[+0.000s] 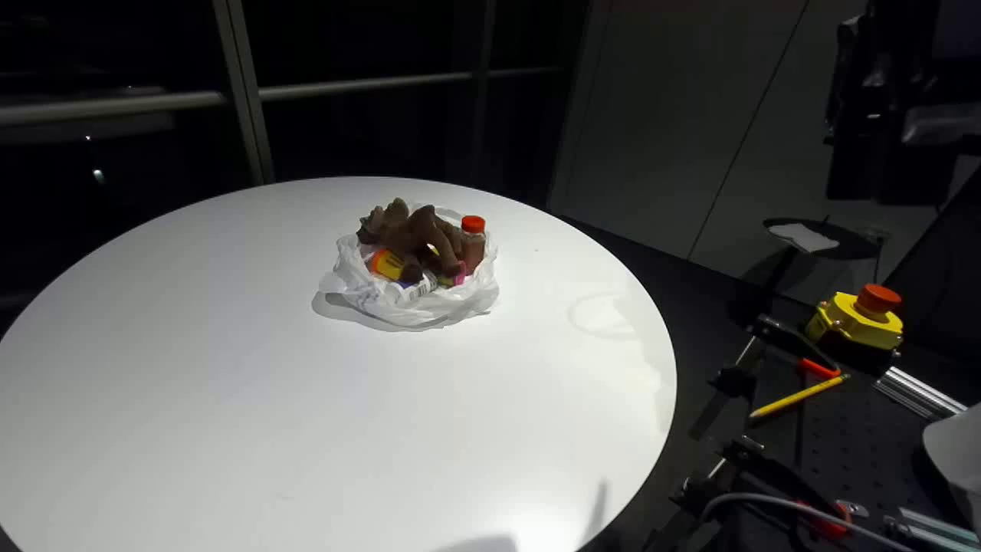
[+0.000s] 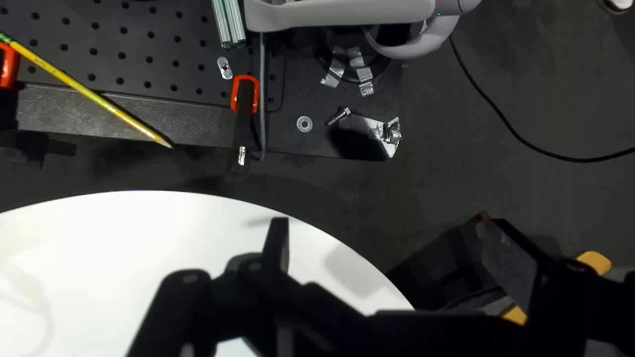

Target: Remove the objects in the plastic and put them on the table

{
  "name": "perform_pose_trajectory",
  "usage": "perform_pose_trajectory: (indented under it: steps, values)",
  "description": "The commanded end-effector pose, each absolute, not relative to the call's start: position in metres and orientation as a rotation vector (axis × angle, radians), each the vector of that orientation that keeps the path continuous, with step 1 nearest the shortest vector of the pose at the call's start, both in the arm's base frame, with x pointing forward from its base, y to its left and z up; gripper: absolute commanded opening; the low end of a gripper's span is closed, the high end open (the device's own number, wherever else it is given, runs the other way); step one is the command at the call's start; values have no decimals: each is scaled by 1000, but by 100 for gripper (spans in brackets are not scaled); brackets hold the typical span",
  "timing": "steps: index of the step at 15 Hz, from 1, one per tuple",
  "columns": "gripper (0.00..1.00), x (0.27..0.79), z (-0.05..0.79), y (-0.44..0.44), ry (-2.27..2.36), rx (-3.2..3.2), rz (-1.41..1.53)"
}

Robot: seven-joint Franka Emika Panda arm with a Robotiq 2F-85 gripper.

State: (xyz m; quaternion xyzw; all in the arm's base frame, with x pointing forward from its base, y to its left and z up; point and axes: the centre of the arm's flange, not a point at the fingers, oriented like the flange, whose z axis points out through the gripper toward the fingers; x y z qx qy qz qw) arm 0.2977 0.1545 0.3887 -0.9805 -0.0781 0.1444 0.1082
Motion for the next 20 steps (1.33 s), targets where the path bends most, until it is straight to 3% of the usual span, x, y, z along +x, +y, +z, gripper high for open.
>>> perform_pose_trajectory:
  steps: [1, 9, 14, 20]
  values:
    - [100, 298, 389, 155, -230, -2885, 423]
    - [100, 304, 386, 153, -226, -2884, 429]
    - [100, 375, 345, 130, -159, -2897, 469]
    - [100, 481, 276, 113, -18, -3018, 229]
